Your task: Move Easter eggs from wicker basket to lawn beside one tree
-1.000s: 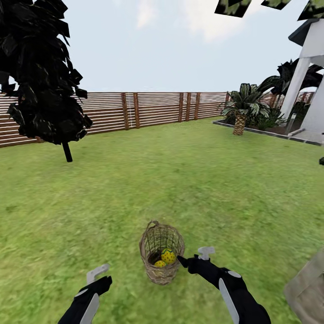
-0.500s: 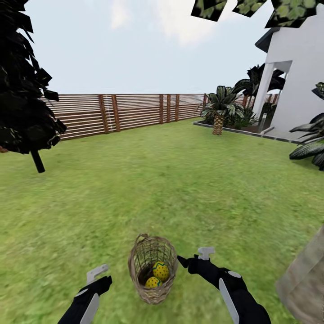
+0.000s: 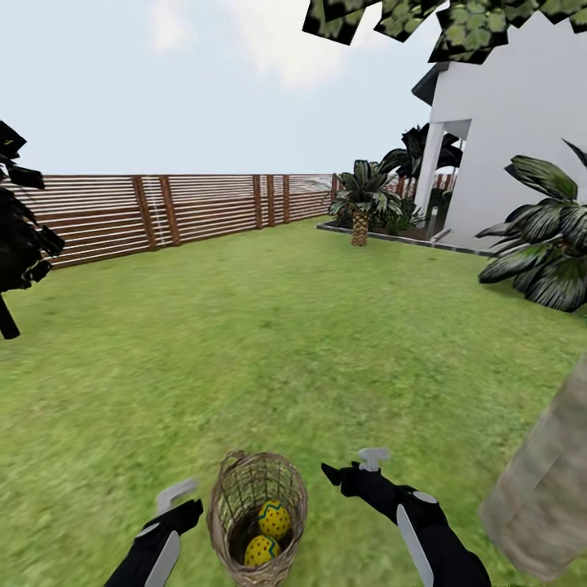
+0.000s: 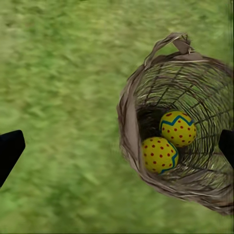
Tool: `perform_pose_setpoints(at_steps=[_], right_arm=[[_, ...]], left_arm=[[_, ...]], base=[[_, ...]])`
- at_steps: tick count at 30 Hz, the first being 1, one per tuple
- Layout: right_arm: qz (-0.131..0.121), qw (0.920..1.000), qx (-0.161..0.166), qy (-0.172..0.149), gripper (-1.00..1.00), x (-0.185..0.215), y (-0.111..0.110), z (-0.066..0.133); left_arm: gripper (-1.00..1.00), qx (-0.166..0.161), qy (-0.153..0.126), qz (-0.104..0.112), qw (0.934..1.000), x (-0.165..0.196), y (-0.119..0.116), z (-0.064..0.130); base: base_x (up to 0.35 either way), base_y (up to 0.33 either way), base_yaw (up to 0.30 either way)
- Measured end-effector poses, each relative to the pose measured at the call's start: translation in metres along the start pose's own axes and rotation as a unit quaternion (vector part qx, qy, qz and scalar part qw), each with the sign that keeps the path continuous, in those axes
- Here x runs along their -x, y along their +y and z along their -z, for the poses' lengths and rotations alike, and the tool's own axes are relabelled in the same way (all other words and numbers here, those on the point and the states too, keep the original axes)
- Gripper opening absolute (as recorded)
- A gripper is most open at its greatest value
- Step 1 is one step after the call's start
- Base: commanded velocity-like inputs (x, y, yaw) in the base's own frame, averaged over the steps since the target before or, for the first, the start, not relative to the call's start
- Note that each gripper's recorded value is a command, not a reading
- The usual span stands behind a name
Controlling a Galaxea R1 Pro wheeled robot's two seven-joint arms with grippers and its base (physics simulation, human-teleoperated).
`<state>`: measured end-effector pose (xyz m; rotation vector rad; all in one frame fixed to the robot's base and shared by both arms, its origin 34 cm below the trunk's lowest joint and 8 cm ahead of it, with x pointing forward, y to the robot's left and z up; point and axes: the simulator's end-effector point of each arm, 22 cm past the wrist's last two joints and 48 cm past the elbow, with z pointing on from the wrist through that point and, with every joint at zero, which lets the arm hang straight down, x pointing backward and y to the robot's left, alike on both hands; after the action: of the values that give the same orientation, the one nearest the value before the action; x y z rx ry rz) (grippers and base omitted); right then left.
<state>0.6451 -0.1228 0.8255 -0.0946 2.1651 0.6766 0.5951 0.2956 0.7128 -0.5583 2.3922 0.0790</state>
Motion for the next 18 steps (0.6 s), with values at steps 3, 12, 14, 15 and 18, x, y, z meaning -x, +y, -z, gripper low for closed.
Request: perform_pose_setpoints(at_steps=[3, 12, 14, 15, 18], right_arm=[[0.000, 1.0000, 0.000, 0.000, 1.00, 0.0003, 0.0003, 0.0002], [0.001, 1.0000, -0.003, 0.000, 1.00, 0.0006, -0.0004, 0.0004], [0.001, 1.0000, -0.003, 0.000, 1.00, 0.0010, -0.0012, 0.0007], [0.001, 1.0000, -0.004, -0.001, 1.00, 0.0011, -0.0014, 0.0008], [0.001, 1.0000, -0.002, -0.001, 1.00, 0.0012, -0.0007, 0.0008]], left_arm=[[1.00, -0.001, -0.001, 0.000, 1.0000, 0.0012, -0.0005, 0.0005], [1.00, -0.001, -0.002, 0.001, 1.0000, 0.0023, -0.0009, 0.0010], [1.00, -0.001, -0.002, 0.001, 1.0000, 0.0023, -0.0009, 0.0010], [1.00, -0.001, -0.002, 0.001, 1.0000, 0.0023, -0.0009, 0.0010], [1.00, -0.001, -0.002, 0.001, 1.0000, 0.0024, -0.0009, 0.0011]], base=[[0.041, 0.005, -0.241], [0.008, 0.001, -0.058], [0.001, 0.004, -0.005], [0.000, 0.037, -0.003], [0.018, 0.075, -0.029]])
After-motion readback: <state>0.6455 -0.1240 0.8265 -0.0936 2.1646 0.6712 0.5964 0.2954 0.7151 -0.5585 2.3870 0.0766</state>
